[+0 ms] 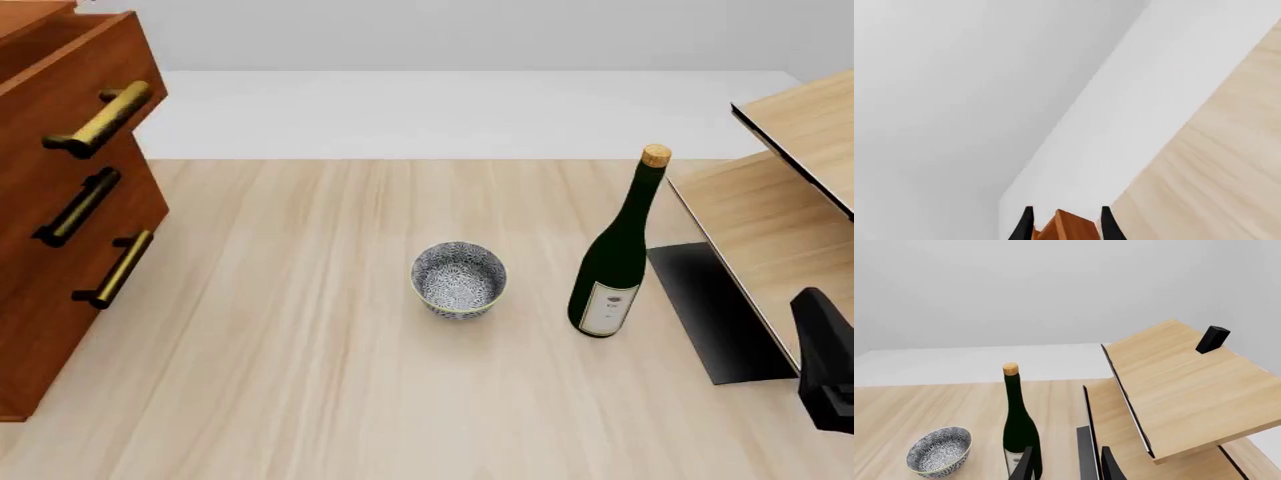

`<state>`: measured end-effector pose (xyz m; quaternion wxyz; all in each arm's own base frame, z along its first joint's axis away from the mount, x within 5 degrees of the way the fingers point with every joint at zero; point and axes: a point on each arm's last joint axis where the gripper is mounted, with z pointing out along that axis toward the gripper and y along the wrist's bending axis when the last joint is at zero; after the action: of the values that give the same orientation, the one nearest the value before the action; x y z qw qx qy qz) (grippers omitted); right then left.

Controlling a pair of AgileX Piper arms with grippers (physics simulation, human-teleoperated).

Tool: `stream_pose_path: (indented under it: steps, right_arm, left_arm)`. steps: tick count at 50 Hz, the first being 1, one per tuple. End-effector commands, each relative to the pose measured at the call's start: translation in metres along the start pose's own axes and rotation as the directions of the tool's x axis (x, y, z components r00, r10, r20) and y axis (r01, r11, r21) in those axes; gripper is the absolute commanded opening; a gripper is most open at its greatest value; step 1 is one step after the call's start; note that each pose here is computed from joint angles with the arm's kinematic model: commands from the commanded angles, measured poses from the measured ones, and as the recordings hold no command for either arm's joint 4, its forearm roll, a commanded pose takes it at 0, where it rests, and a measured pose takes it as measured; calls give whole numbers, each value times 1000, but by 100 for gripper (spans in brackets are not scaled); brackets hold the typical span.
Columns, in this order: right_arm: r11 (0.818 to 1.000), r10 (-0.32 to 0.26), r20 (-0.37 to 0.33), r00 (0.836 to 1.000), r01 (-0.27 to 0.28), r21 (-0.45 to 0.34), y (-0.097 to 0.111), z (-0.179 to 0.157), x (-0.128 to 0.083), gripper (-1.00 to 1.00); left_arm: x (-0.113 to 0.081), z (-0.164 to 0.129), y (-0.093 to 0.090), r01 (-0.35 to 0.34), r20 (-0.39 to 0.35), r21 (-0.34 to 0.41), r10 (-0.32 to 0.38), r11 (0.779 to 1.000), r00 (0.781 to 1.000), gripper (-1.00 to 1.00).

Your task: Close the bottom drawer of the cabinet and open the top drawer.

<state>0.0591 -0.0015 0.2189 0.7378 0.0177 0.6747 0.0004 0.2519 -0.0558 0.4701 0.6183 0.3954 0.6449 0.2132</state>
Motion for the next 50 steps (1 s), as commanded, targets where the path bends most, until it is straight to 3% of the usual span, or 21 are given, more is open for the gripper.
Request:
stream_pose_path:
  steps: [1, 5, 9, 10, 12, 13, 15, 16, 18, 20, 24, 25, 26, 27, 32, 36, 38, 41, 42, 44, 50]
  right_arm:
    - [1000, 7, -1, 1000, -7, 0, 0, 1, 0, 100]
    - [1000, 6, -2, 1000, -6, -4, 0, 0, 0, 100]
    - [1000, 7, -1, 1000, -7, -10, 1, 0, 0, 100]
    - [1000, 8, -1, 1000, -8, -10, 1, 0, 0, 100]
    - [1000, 10, 0, 1000, -10, -9, 1, 0, 0, 100]
    - [1000, 11, 0, 1000, -11, -8, 0, -1, 0, 100]
    - [1000, 13, 1, 1000, -13, -7, 0, -1, -1, 100]
    - [1000, 13, 1, 1000, -13, -6, 0, -1, -1, 100]
    - [1000, 15, 1, 1000, -15, -6, 0, -2, -1, 100]
    - [1000, 16, 1, 1000, -16, -6, 0, -2, -1, 100]
    - [1000, 16, 2, 1000, -16, -9, 1, -2, -1, 100]
    - [1000, 17, 2, 1000, -17, -10, 1, -2, -1, 100]
    - [1000, 16, 2, 1000, -16, -11, 1, -2, -1, 100]
    - [1000, 16, 2, 1000, -16, -12, 1, -2, -1, 100]
    - [1000, 14, 2, 1000, -14, -12, 1, -2, -1, 100]
    - [1000, 13, 2, 1000, -13, -9, 1, -3, -1, 100]
    - [1000, 14, 2, 1000, -14, -8, 0, -2, -1, 100]
    - [1000, 13, 2, 1000, -13, -7, 0, -3, -1, 100]
    - [1000, 12, 1, 1000, -12, -7, 0, -3, -1, 100]
    - [1000, 12, 2, 1000, -12, -7, 0, -3, -1, 100]
    - [1000, 10, 2, 1000, -10, -7, 0, -3, -1, 100]
  left_arm:
    - [-30, 12, 33, 260, -68, 57, -256, 964, 964, 100]
    - [-30, 2, 57, 282, -73, -9, -282, 959, 957, 100]
    - [-39, -7, 83, 415, -75, -57, -419, 908, 905, 100]
    - [-44, -5, 87, 499, -86, -50, -501, 865, 861, 100]
    - [-34, -8, 95, 515, -96, -99, -523, 851, 847, 100]
    - [-30, -7, 100, 559, -109, -122, -571, 820, 814, 100]
    - [-19, -10, 102, 550, -121, -157, -569, 820, 813, 100]
    - [-18, -10, 104, 593, -124, -168, -614, 787, 780, 100]
    - [-13, -13, 105, 592, -132, -186, -617, 784, 776, 100]
    - [-8, -14, 108, 639, -141, -210, -669, 740, 729, 100]
    - [2, -15, 102, 656, -168, -226, -692, 720, 702, 100]
    - [0, -12, 100, 726, -158, -225, -760, 650, 631, 100]
    - [5, -8, 97, 729, -186, -228, -764, 645, 618, 100]
    - [8, -10, 97, 714, -191, -233, -751, 660, 632, 100]
    - [18, -5, 86, 737, -224, -239, -774, 632, 592, 100]
    - [24, -4, 78, 736, -247, -235, -772, 634, 586, 100]
    - [28, 1, 72, 766, -268, -244, -800, 595, 536, 100]
    - [43, 3, 68, 760, -290, -272, -804, 590, 520, 100]
    - [43, 4, 66, 754, -298, -262, -794, 602, 530, 100]
    - [50, 9, 59, 764, -322, -266, -801, 588, 504, 100]
    - [67, 4, 58, 724, -341, -292, -776, 624, 531, 100]
